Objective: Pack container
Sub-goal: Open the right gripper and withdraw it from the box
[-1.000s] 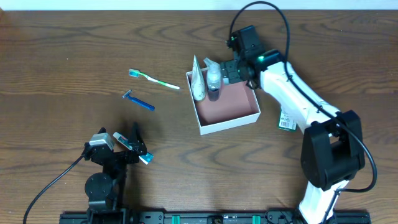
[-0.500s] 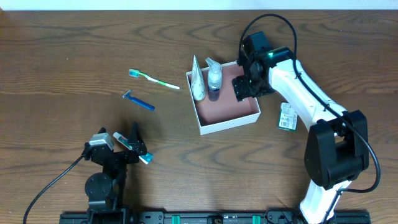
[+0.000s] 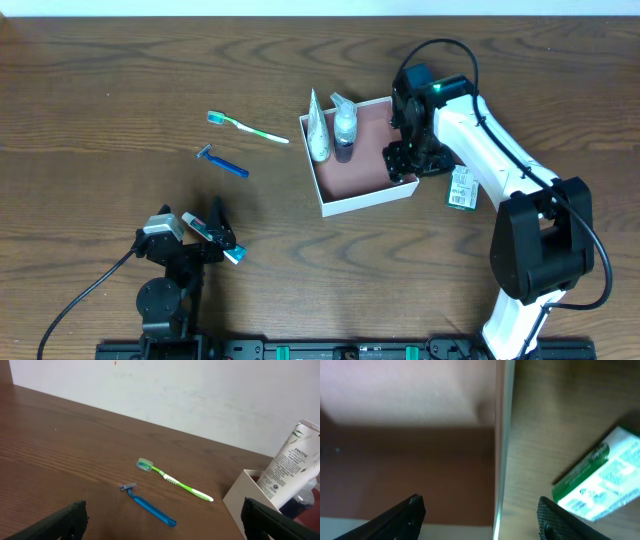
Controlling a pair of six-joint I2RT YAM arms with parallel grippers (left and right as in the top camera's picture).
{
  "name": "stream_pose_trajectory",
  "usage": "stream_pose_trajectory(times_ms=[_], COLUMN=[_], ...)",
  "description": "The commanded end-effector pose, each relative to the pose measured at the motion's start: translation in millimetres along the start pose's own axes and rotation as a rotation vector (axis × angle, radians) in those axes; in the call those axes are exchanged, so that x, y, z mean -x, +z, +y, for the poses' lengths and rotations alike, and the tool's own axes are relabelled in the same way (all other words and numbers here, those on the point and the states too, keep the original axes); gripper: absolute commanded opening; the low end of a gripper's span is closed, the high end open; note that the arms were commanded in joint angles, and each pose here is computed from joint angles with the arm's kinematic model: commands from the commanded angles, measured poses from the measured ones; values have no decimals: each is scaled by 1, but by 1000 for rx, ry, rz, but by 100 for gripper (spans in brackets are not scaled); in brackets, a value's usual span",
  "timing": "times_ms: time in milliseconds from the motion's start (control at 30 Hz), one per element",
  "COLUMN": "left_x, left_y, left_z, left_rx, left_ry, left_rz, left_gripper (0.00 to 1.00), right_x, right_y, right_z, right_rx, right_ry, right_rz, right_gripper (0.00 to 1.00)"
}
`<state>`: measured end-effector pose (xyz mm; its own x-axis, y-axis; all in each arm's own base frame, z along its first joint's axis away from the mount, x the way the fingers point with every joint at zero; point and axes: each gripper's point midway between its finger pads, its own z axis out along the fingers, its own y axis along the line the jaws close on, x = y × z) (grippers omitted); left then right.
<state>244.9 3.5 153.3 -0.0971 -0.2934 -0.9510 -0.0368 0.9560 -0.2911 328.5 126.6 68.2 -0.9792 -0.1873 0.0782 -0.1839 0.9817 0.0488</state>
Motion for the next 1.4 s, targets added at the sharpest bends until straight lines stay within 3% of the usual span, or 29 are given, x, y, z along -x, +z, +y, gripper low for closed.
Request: stream_pose_trajectory(times_ms=[0,367,733,967,1233,1367], left_x=[-16,-16,-16,-16,-16,-16], left_y=[1,1,1,1,1,1], left_z=[2,2,2,2,2,2], left_rx=[-4,-4,-4,-4,-4,-4], left_ry=[15,15,15,15,15,15], left_rz=[49,49,49,49,49,49], left_gripper=[98,98,98,98,98,98], right_x=[-3,-23,5,22,32,29], right_y=[-14,-13,-16,-49,-102,-120], right_z=[-4,14,12,-6,-9,-16], right_rx=[-4,6,35,74,111,116], right_ry=[43,113,132,179,126,164], right_rz=[-15,58,-51,-135,-255,-290], right_gripper=[74,77,76,76,86,99])
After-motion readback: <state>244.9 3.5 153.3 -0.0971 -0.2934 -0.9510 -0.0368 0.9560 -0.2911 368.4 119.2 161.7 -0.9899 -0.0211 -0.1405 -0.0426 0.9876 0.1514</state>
